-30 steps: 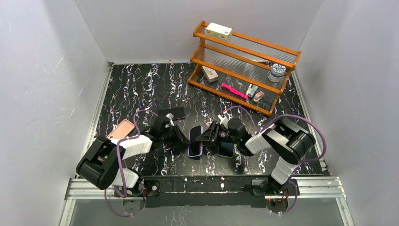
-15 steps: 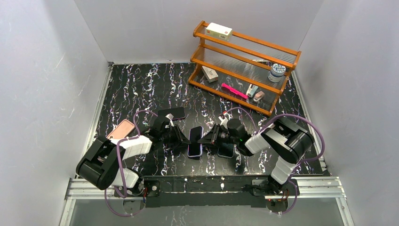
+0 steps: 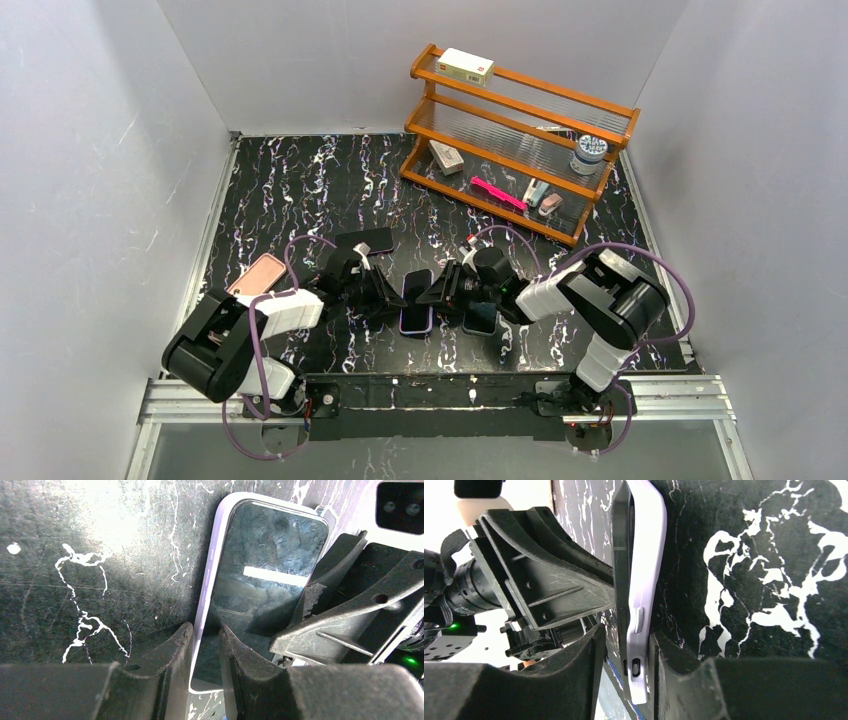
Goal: Put the phone into the phone case
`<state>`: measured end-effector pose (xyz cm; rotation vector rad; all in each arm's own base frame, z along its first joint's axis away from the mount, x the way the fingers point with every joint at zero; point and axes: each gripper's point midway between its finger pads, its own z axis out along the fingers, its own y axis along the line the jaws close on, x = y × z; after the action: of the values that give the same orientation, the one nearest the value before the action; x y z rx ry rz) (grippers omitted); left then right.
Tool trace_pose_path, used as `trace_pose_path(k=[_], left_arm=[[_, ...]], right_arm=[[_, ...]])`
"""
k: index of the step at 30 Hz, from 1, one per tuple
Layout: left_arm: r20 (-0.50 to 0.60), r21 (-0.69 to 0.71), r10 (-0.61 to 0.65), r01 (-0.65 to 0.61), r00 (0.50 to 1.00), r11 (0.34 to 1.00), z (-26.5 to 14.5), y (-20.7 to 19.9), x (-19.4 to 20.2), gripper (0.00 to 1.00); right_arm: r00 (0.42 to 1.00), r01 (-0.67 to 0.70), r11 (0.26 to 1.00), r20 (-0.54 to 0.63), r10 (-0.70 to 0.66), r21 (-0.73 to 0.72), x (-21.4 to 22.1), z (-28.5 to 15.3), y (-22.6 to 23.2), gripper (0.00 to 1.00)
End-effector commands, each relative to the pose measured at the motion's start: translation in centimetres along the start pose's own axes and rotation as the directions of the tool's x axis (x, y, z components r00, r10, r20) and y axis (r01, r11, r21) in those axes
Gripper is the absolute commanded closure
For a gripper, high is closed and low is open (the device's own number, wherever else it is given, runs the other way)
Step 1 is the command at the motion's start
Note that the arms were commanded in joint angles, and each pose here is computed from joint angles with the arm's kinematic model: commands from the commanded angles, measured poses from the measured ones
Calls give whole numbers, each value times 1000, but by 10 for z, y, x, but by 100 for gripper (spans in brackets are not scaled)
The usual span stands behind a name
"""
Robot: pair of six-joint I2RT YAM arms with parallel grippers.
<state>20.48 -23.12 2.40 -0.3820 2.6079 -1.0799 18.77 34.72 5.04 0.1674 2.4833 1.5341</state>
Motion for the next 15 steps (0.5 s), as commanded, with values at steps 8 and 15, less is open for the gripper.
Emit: trace_pose_path(k=[8,15], left_arm=[[-27,-7,9,-10,1000,1000,-6,3,10,70],[26,72,9,-11,1000,997,-32,-26,4,43]], right_arm=[[999,53,999,10,-53,-2,-1,-5,19,94],[991,129,988,45,-126,-81,-4,-28,40,99]])
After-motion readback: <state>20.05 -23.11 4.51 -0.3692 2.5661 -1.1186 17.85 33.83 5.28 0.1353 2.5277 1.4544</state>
